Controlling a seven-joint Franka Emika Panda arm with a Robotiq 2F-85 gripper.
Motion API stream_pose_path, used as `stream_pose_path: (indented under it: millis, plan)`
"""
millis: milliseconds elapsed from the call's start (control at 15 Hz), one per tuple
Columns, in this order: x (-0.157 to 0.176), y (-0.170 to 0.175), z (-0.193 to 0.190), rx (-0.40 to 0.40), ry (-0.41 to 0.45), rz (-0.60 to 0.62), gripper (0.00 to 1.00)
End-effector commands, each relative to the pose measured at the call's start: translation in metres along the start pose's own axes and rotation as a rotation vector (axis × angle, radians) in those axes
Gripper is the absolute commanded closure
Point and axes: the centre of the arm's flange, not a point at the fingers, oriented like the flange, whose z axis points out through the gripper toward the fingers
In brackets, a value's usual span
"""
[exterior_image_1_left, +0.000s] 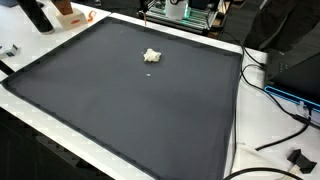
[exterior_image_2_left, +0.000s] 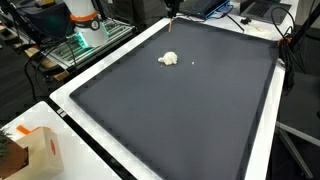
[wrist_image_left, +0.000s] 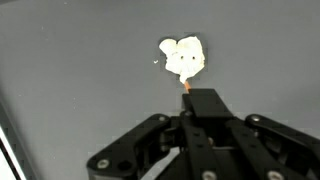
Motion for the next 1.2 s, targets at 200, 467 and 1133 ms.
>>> stream_pose_path:
  millis: [200, 467, 1133]
  plan:
    - [0.0, 0.0, 0.0, 0.0, -0.001, 0.0, 0.97]
    - [0.009, -0.007, 0.018, -0.167, 0.05, 0.179, 0.97]
    - [0.021, -0.03, 0.075, -0.537, 0.186, 0.529, 0.97]
